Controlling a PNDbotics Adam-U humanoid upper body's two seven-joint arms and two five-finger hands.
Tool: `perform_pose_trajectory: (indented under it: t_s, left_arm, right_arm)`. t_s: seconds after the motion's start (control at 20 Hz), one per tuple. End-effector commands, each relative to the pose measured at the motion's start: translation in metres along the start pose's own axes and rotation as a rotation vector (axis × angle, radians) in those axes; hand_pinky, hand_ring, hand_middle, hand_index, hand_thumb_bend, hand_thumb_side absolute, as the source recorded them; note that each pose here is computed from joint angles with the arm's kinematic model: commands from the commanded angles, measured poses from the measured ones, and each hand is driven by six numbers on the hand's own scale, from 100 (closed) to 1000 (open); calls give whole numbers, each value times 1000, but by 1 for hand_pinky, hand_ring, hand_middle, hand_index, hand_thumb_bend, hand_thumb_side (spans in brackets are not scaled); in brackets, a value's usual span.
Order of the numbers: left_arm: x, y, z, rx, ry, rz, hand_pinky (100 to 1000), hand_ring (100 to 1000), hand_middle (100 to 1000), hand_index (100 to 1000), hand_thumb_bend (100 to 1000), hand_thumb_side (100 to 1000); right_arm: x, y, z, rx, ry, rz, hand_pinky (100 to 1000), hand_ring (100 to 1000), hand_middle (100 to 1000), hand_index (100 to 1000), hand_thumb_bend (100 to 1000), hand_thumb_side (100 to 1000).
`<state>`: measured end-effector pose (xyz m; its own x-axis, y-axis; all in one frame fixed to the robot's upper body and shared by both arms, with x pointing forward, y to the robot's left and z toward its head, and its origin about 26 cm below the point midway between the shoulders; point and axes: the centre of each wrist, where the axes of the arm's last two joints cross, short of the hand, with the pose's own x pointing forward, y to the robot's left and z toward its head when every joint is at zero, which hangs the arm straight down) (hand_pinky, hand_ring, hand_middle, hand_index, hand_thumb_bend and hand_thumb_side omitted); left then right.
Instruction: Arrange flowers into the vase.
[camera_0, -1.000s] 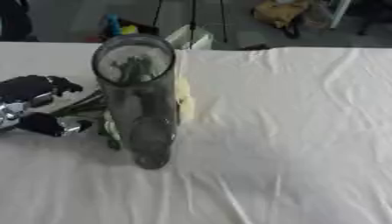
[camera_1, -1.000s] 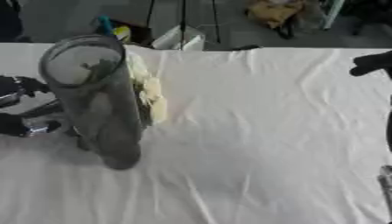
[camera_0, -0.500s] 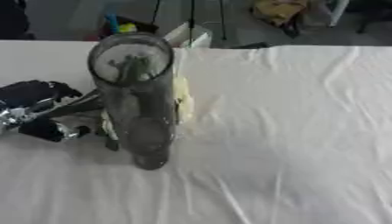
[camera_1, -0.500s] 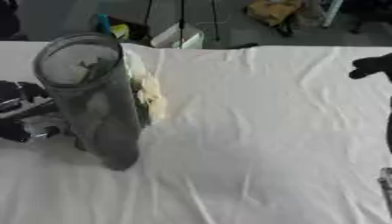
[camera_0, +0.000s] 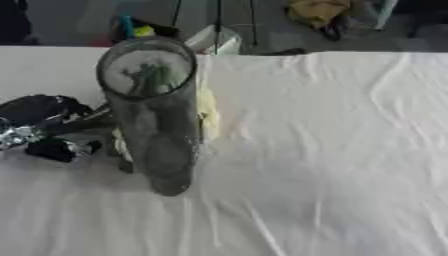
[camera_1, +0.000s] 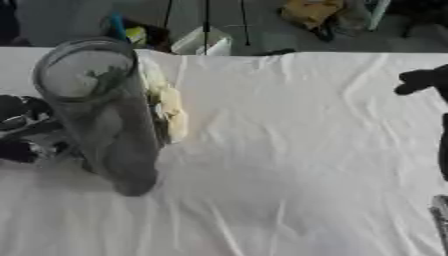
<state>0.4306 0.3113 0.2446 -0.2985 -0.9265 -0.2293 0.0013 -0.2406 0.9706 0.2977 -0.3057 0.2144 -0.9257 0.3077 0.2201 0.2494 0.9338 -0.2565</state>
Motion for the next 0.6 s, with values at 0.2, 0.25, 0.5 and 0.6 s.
perform_pose_trajectory:
  t_s: [0.2, 0.25, 0.5, 0.6]
  left_arm:
    - [-10, 12, 2, 55, 31, -24, 669, 681, 737, 897, 273, 723]
    - [-10, 12, 2, 60, 30, -21, 650, 644, 714, 882, 272, 720]
    - [-10, 12, 3, 70, 16, -7, 540, 516, 606, 796, 253, 703]
    - [-9, 13, 3, 71, 15, -5, 469, 465, 559, 755, 221, 693]
  right_arm:
    - [3, -2, -4, 14, -24, 9, 645, 516, 492, 652, 100, 1000]
    - [3, -1, -4, 14, -24, 9, 646, 515, 492, 652, 100, 1000]
    - [3, 0, -3, 17, -19, 9, 648, 514, 491, 652, 100, 1000]
    - [3, 0, -3, 18, -18, 9, 648, 514, 491, 652, 100, 1000]
